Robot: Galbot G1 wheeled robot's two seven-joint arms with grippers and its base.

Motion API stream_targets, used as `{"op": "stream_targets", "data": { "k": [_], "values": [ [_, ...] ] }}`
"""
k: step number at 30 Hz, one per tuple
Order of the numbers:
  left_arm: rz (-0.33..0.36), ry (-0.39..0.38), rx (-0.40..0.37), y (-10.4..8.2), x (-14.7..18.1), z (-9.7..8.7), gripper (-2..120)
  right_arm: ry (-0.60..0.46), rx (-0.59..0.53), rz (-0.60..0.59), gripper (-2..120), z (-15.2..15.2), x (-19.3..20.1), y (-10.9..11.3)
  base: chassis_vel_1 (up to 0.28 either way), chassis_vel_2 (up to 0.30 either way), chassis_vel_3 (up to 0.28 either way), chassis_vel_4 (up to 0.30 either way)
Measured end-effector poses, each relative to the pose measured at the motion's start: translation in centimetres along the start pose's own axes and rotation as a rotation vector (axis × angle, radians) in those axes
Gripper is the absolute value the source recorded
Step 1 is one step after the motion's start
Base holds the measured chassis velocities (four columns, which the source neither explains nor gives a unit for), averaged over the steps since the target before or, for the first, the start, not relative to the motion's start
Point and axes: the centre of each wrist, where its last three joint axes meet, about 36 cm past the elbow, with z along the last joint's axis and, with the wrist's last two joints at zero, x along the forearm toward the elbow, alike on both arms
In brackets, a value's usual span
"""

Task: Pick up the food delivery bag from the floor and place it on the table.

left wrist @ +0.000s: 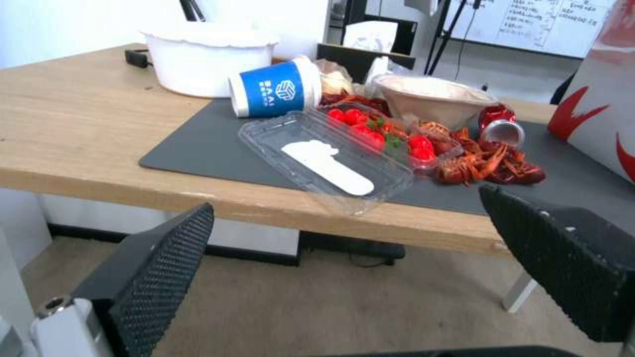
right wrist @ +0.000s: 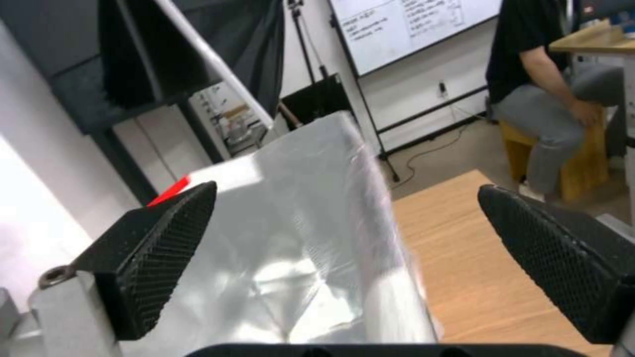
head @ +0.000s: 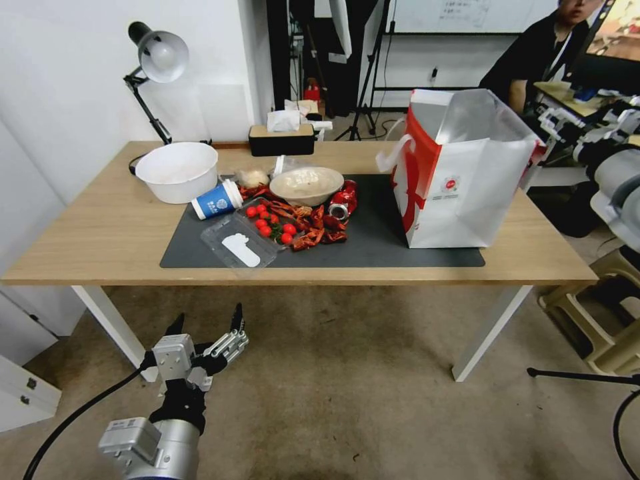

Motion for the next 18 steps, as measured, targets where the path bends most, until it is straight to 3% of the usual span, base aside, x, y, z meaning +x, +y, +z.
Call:
{"op": "stream_targets", "data": {
  "k": [3, 4, 5, 6, 7, 12, 18],
  "values": [
    [0.0, -0.001, 0.001, 0.0, 0.0, 0.0, 100, -0.001, 0.055, -0.03, 100, 0.6, 0.8, 0.5, 0.0, 0.0, 0.0, 0.0],
    [-0.001, 0.001, 0.001, 0.0, 0.0, 0.1, 100, -0.014, 0.171, -0.082, 100, 2.0, 1.8, 0.6, 0.0, 0.0, 0.0, 0.0],
    [-0.001, 0.001, 0.001, 0.0, 0.0, 0.1, 100, -0.014, 0.171, -0.082, 100, 2.0, 1.8, 0.6, 0.0, 0.0, 0.0, 0.0],
    [-0.002, 0.001, -0.001, 0.0, 0.0, 0.1, 100, -0.046, 0.314, -0.141, 100, 3.4, 2.8, 0.8, 0.0, 0.0, 0.0, 0.0],
    [-0.002, 0.0, -0.001, 0.0, 0.0, 0.2, 100, -0.076, 0.391, -0.18, 100, 4.1, 3.5, 1.1, 0.0, 0.0, 0.0, 0.0],
    [-0.004, -0.004, 0.004, 0.0, 0.0, 0.2, 100, -0.142, 0.478, -0.259, 100, 5.7, 4.8, 1.6, 0.0, 0.0, 0.0, 0.0],
    [0.004, -0.005, 0.005, 0.0, 0.0, 0.3, 100, -0.16, 0.446, -0.315, 100, 8.8, 7.2, 1.5, 0.0, 0.0, 0.0, 0.0]
  ]
}}
